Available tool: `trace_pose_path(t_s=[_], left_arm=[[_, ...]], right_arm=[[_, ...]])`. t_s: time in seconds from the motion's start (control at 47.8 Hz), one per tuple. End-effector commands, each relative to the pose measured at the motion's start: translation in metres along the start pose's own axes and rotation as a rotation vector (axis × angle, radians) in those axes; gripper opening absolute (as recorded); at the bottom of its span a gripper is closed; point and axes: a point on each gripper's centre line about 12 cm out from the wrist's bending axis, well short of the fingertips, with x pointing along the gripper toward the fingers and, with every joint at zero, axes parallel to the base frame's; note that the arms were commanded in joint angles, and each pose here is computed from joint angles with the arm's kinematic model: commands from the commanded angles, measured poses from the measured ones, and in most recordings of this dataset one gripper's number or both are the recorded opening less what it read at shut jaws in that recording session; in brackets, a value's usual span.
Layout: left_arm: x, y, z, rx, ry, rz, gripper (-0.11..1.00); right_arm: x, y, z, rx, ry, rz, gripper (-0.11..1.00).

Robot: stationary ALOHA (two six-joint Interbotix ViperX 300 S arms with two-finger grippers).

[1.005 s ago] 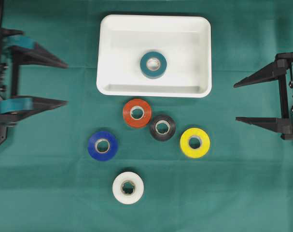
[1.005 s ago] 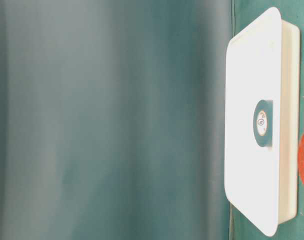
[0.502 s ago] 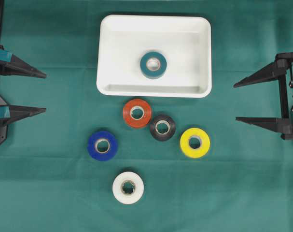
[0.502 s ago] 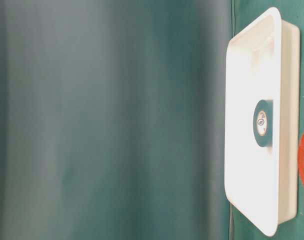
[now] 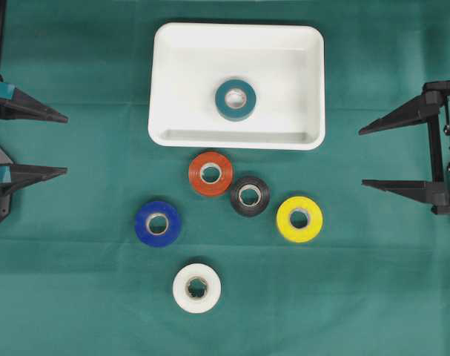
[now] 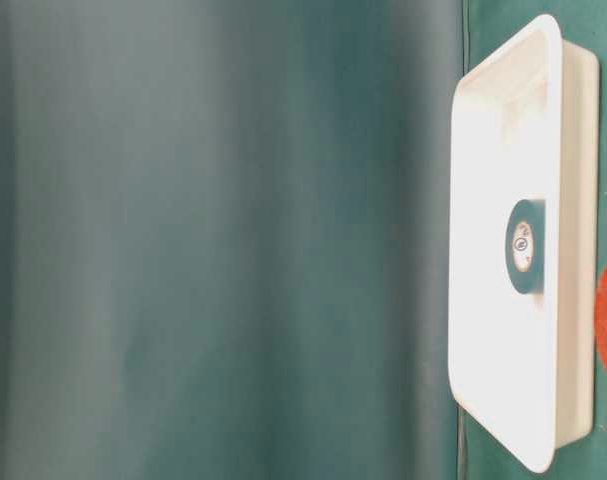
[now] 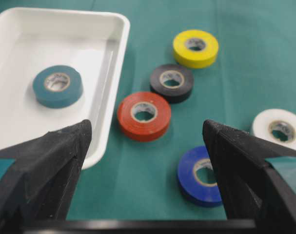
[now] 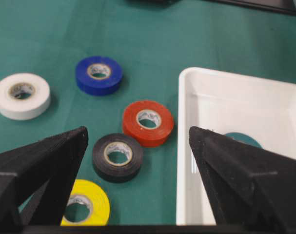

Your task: Pick up the tape from a random location and place it into the white case.

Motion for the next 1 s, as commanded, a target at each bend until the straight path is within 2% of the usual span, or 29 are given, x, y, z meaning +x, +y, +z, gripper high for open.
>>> trace_pose_path(t_s=[0.0,0.753,0.984], left_arm=[[0.000,0.000,0.006,0.002,-0.018,-0.002,0.91],[0.000,0.000,0.005,-0.005,-0.015,-0.001,0.91],[0.002,0.000,0.003,-0.009,-0.005,-0.001,0.91]], right_arm=[[0.000,0.000,0.011,0.005,-0.026,0.000,0.92],[0.002,0.002,0.011,0.012,-0.024,0.008,0.92],[0.017,0.002,0.019,0.015,-0.006,0.008,0.92]])
